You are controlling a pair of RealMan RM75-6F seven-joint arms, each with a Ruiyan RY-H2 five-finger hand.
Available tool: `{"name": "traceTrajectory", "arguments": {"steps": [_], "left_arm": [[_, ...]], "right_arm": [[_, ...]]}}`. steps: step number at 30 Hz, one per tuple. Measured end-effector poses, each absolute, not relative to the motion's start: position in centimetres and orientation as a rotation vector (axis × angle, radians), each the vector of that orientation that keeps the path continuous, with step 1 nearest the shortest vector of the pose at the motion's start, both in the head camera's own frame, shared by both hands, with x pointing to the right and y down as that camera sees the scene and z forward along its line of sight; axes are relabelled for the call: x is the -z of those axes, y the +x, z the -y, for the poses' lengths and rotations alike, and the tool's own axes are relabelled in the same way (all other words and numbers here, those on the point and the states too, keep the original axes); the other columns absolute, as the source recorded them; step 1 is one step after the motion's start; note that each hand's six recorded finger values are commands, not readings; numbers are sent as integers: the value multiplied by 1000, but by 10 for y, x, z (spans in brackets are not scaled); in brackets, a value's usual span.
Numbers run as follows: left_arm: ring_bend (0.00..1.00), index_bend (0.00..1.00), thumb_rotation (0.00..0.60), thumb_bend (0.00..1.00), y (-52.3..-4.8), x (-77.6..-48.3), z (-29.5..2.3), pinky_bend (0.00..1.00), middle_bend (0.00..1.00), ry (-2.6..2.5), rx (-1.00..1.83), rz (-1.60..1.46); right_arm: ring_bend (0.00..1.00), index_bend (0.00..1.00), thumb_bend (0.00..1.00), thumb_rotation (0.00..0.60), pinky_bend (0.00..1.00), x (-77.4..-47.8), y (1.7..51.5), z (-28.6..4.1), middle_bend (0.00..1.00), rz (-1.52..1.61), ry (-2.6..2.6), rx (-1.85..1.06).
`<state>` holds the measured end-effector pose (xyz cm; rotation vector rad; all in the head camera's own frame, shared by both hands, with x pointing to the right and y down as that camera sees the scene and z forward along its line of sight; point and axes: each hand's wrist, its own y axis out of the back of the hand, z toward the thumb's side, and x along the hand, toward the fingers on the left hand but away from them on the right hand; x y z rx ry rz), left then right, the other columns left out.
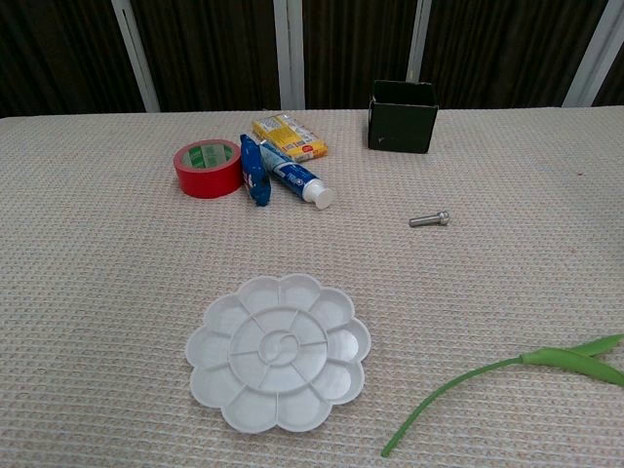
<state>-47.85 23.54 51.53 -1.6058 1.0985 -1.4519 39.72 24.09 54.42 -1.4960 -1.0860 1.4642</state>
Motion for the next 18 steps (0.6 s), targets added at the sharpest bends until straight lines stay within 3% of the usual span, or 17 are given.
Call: {"name": "traceTrajectory", "arguments": {"steps": [18], "left_arm": [[0,109,600,336,-479,-516,-236,0,0,-1596,1461,-1094]], "right_arm": [[67,109,152,600,22,-551,392,-243,40,1065,-1531,-1470]]}}
